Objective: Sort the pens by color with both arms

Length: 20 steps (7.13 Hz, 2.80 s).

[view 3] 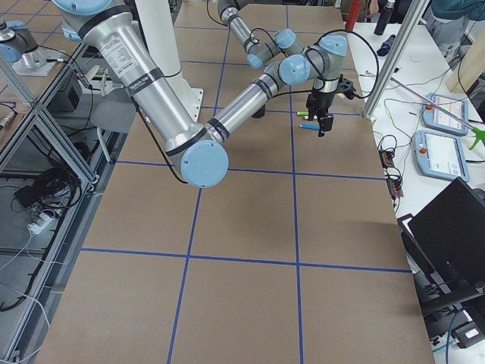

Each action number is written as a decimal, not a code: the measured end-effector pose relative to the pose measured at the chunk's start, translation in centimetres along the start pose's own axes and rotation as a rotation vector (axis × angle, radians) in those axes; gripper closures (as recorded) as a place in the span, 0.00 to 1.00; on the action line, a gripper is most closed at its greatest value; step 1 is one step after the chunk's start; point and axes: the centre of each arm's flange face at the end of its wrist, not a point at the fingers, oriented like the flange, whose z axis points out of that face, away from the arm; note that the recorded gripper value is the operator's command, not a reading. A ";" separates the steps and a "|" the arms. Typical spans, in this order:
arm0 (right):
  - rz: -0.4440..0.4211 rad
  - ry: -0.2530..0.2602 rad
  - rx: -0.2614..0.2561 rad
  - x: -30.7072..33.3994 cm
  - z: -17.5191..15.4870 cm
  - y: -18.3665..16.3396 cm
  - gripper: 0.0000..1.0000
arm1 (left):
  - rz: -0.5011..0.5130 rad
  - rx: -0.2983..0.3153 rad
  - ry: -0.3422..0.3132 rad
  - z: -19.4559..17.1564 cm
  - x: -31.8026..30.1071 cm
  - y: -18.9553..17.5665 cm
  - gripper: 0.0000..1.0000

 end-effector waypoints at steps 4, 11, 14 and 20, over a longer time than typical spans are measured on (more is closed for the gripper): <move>-0.002 -0.002 0.004 0.0 0.1 -0.1 0.00 | 0.104 -0.104 0.015 0.8 0.0 4.8 1.00; -0.001 -0.002 0.004 0.0 0.1 -0.1 0.00 | 0.132 -0.128 0.025 0.0 -2.7 7.8 0.22; 0.005 0.000 0.006 0.5 0.0 0.0 0.00 | 0.141 -0.155 0.034 -0.5 -2.5 7.5 0.01; 0.038 0.017 0.027 15.6 -0.4 5.5 0.00 | 0.452 -0.534 -0.036 -13.1 -18.4 -8.5 0.00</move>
